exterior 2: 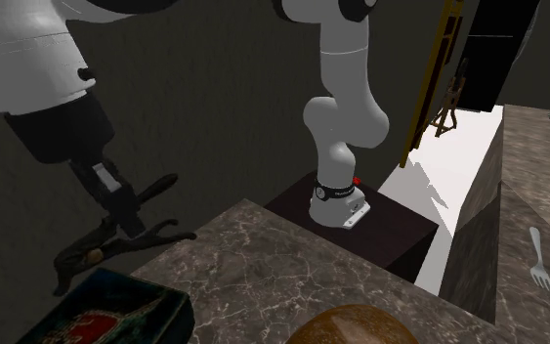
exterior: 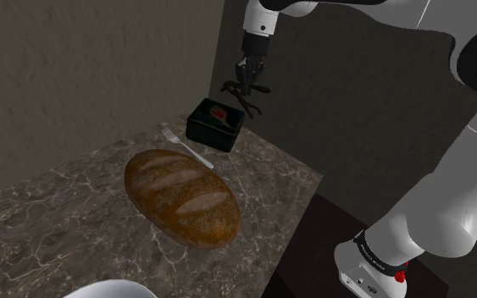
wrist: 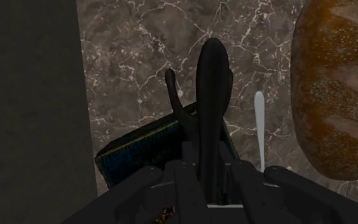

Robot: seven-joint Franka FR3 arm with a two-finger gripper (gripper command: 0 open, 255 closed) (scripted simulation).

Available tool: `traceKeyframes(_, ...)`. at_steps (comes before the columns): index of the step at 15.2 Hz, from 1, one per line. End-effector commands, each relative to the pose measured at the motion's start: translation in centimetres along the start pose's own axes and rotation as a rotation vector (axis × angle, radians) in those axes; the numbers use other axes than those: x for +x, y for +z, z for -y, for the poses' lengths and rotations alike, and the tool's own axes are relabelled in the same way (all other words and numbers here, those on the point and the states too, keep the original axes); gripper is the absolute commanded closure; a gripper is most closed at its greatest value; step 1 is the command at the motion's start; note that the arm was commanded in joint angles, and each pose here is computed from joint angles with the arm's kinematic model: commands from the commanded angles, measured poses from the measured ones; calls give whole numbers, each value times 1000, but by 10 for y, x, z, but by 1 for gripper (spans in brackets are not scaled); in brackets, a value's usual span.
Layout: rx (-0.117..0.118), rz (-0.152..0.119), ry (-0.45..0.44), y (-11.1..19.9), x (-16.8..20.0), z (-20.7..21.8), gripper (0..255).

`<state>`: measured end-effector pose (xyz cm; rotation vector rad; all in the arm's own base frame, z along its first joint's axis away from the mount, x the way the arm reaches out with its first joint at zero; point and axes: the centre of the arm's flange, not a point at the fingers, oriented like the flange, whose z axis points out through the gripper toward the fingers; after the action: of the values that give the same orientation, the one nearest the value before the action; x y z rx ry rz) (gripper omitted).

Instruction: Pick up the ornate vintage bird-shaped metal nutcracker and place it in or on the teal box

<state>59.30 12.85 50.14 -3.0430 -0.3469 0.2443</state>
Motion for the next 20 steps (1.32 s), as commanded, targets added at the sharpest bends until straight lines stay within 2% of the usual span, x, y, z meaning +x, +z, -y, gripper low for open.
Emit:
traceKeyframes(1, 0, 0, 0, -6, 24, -2, 255)
traceKeyframes(5, 0, 0, 0, -15, 74, 0, 255)
traceKeyframes(20, 0, 0, 0, 62, 86, -6, 255)
